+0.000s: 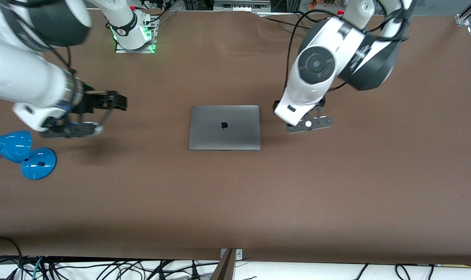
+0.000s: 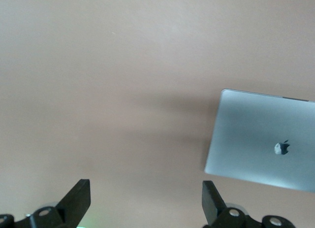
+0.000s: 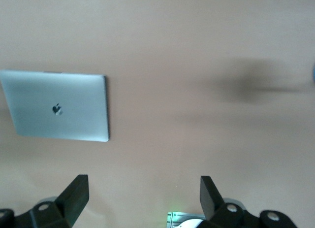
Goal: Close laptop with both arms from behind
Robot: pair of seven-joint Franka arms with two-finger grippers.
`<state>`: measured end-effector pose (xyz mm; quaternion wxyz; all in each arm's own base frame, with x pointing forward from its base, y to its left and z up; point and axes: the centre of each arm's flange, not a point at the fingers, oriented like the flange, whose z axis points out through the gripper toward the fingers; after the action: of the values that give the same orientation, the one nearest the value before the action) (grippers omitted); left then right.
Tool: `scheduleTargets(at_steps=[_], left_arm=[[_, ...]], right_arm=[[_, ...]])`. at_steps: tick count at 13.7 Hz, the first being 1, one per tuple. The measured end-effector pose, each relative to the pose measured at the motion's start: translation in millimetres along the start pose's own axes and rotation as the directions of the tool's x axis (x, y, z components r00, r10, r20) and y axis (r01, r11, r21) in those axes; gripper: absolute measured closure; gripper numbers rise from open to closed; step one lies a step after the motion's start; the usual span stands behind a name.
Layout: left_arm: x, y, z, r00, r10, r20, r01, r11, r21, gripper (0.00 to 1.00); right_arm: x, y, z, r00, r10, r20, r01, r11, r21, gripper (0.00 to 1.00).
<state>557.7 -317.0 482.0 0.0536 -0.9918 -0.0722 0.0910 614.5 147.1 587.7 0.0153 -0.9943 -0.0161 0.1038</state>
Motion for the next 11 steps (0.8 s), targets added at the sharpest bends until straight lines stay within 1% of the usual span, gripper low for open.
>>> scheduleTargets(at_steps=[3,5,7,11], left_arm=[[5,-60,-29,0.999,0.040,-0.033,-0.041,0.999,-0.014,0.00],[7,-99,-43,0.996,0.070,-0.053,-0.071,0.997,-0.018,0.00],[6,-134,-53,0.994,0.091,-0.067,-0.092,0.996,-0.017,0.00],[10,-182,-65,0.986,0.142,-0.088,-0.144,0.990,-0.013,0.00]], right_arm=[[-10,40,-18,0.998,0.051,-0.045,-0.053,0.998,-0.042,0.00],[-17,53,-21,0.998,0.027,-0.058,-0.030,0.998,-0.057,0.00],[-19,76,-21,0.996,-0.001,-0.084,-0.004,0.999,-0.052,0.00],[-19,140,-7,0.991,0.059,-0.117,-0.063,0.998,-0.027,0.00]])
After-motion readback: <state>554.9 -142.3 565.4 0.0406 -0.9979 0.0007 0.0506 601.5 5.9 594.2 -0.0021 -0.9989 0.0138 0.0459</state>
